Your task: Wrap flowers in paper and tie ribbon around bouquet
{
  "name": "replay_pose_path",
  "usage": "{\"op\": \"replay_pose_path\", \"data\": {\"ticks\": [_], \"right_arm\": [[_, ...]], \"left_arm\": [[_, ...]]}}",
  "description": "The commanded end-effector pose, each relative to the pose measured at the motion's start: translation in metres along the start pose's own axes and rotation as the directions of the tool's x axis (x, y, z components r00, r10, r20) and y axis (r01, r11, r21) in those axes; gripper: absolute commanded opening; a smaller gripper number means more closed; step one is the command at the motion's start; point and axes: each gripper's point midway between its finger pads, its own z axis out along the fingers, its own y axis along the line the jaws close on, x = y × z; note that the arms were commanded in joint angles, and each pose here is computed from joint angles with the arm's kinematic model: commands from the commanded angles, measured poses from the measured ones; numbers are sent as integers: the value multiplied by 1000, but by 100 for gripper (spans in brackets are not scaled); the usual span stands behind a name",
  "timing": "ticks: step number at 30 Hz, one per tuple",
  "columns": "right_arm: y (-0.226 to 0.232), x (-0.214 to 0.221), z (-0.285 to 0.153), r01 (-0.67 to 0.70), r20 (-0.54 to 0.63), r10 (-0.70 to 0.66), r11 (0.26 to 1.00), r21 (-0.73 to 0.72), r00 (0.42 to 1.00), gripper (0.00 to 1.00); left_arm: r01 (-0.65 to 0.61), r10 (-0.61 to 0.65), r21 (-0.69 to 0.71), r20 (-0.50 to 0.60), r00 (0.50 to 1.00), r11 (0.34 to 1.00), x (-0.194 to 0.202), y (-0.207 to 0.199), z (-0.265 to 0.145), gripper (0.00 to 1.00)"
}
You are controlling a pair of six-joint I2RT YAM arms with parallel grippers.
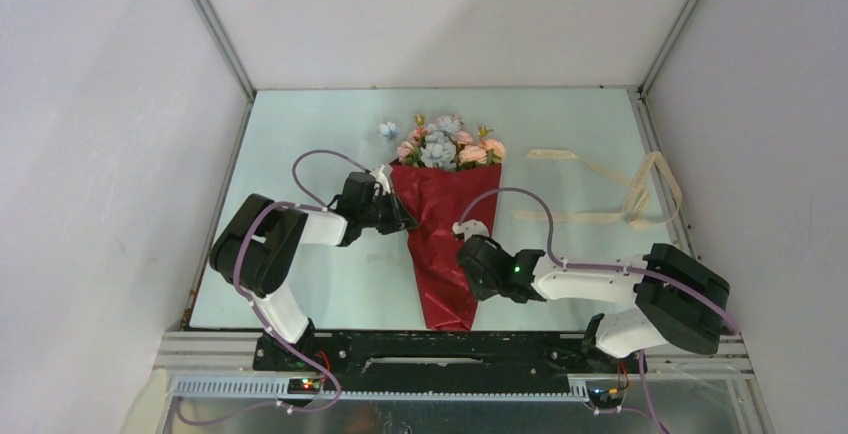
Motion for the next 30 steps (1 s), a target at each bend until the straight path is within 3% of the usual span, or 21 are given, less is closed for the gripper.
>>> {"op": "replay_pose_path", "data": {"ticks": [1, 6, 19, 23, 25, 29, 30], "right_arm": [[4, 42, -9, 33, -85, -32, 999, 14, 996, 10], [30, 81, -17, 42, -166, -54, 996, -74, 985, 9], [33, 130, -37, 31, -250, -34, 999, -16, 968, 8], [35, 110, -44, 22, -176, -30, 999, -45, 984, 9], [40, 85, -51, -4, -106, -7, 995, -102, 994, 15], [38, 18, -67, -20, 95, 38, 982, -185, 995, 33], [30, -2, -69, -32, 154, 60, 983, -182, 986, 42]], "left_arm": [[7, -28, -188, -109, 994, 982, 41, 46, -1, 0], [4, -26, -199, -106, 994, 980, 40, 47, -2, 0], [5, -27, -206, -101, 995, 979, 35, 46, 0, 0], [6, -27, -209, -101, 995, 978, 32, 45, 3, 0], [10, -32, -210, -99, 995, 978, 28, 44, 6, 0], [19, -37, -209, -80, 996, 978, 17, 40, 12, 0], [21, -38, -210, -79, 996, 978, 13, 38, 15, 0]]}}
